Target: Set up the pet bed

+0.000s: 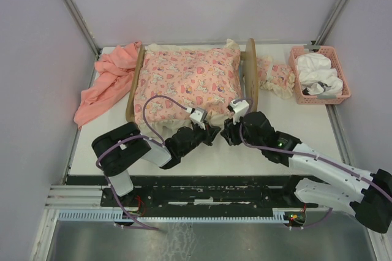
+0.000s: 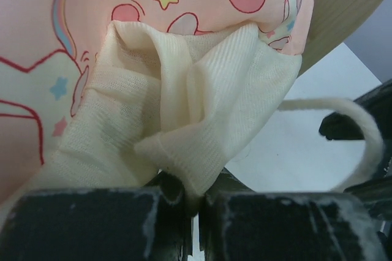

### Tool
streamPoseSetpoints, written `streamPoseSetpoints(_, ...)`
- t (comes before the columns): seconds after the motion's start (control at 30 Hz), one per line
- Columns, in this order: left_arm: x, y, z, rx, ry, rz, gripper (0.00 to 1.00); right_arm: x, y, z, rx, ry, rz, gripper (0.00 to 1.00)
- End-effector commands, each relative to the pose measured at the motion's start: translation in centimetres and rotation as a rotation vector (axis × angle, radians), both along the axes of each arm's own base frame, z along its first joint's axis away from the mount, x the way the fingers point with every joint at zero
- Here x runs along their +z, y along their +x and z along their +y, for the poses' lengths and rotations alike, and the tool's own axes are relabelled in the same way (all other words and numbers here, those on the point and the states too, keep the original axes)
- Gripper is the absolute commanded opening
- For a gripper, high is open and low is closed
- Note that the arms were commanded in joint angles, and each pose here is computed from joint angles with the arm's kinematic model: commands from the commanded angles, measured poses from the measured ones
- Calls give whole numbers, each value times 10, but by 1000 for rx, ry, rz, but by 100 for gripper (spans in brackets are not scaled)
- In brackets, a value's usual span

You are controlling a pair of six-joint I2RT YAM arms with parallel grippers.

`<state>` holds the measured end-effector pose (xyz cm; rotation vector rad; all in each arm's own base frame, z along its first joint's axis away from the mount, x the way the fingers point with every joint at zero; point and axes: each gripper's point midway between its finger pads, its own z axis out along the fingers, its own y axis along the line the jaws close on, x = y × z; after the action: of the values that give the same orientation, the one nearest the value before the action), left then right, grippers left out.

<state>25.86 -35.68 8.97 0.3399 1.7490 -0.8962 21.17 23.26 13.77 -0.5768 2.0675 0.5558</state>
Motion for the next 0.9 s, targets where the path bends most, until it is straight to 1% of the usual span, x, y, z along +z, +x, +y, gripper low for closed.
streamPoseSetpoints(0.0, 22, 0, -2, -4, -91, -21, 3, 1, 0, 1, 43, -99, 26, 44)
streamPoseSetpoints(0.03, 22, 0, -1, -2, -91, -22, 3, -5, -6, 7, 66, -65, 59, 42)
streamPoseSetpoints(0.13, 22, -1, 0, -2, -91, -24, 3, -14, -21, 25, 70, 110, 146, 40)
streamPoseSetpoints(0.23, 23, -1, -1, -9, -91, -29, 3, -23, -30, 26, 7, 274, 200, 42)
streamPoseSetpoints(0.3, 23, -2, -2, -14, -87, -32, 3, -28, -34, 20, -23, 317, 203, 43)
streamPoseSetpoints(0.37, 23, -1, -1, -11, -88, -33, 3, -24, -32, 9, -38, 275, 161, 46)
streamPoseSetpoints(0.47, 23, -2, -2, -14, -91, -34, 3, 1, -24, -4, 22, 131, 22, 48)
streamPoseSetpoints(0.53, 24, -3, -2, -16, -97, -33, 3, 16, -17, -7, 109, 9, -85, 50)
streamPoseSetpoints(0.67, 26, -4, -2, -20, -109, -33, 3, 26, -2, -10, 292, -250, -268, 50)
streamPoseSetpoints(0.77, 26, -5, -1, -22, -114, -30, 3, 31, 5, -2, 434, -355, -402, 52)
streamPoseSetpoints(0.87, 25, -6, -1, -26, -119, -26, 3, 29, 6, 9, 629, -444, -629, 54)
